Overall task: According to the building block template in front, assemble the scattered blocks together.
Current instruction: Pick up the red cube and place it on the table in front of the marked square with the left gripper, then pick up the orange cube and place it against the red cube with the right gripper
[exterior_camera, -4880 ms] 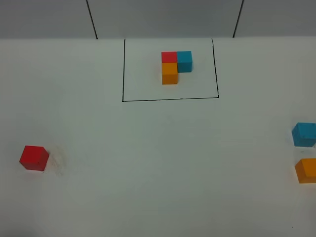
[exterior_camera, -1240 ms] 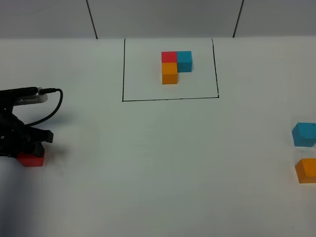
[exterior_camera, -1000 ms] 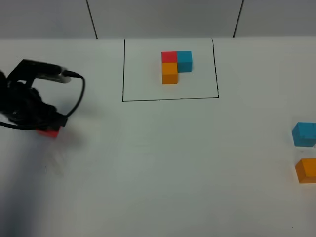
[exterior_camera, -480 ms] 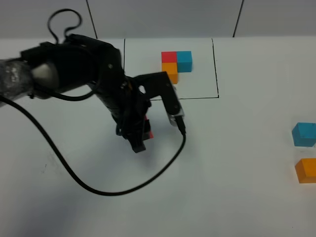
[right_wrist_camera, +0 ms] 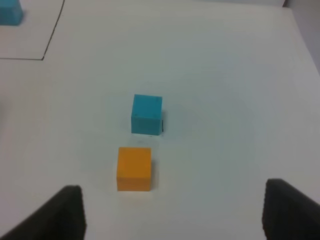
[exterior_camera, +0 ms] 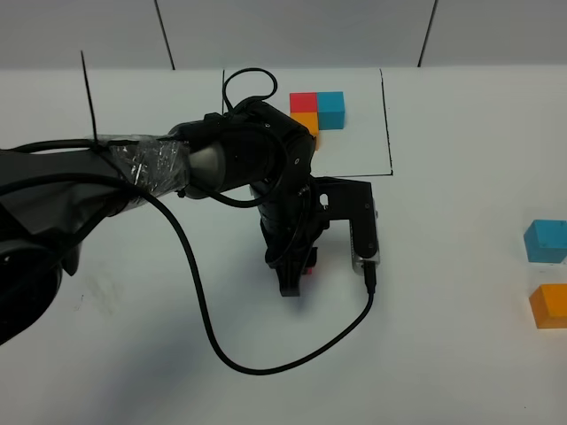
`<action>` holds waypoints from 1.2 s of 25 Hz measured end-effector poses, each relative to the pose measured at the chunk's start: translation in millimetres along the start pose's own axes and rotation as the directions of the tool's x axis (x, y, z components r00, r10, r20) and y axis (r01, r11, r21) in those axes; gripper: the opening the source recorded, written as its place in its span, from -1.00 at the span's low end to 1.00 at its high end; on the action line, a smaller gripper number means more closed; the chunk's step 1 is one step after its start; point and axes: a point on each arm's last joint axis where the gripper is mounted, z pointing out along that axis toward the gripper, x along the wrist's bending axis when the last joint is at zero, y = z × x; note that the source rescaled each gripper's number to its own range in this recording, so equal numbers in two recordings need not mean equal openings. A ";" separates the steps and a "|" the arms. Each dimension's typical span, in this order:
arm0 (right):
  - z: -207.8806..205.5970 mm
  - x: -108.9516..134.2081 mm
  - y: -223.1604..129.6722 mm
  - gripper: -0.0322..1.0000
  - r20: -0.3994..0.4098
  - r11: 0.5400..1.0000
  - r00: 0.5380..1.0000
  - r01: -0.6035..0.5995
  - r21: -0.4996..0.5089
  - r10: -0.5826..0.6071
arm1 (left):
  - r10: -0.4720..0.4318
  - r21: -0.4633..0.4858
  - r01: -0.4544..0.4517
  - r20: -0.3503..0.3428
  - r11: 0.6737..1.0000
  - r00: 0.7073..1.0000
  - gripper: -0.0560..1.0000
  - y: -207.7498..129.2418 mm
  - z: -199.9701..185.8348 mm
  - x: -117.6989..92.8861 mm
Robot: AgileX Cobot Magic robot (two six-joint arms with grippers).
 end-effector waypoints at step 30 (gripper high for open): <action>0.0 0.0 0.0 0.18 0.000 1.000 1.000 0.000 0.000 0.000 | -0.425 -0.011 0.439 -0.274 0.898 0.863 0.86 -21.9 -197.9 4.5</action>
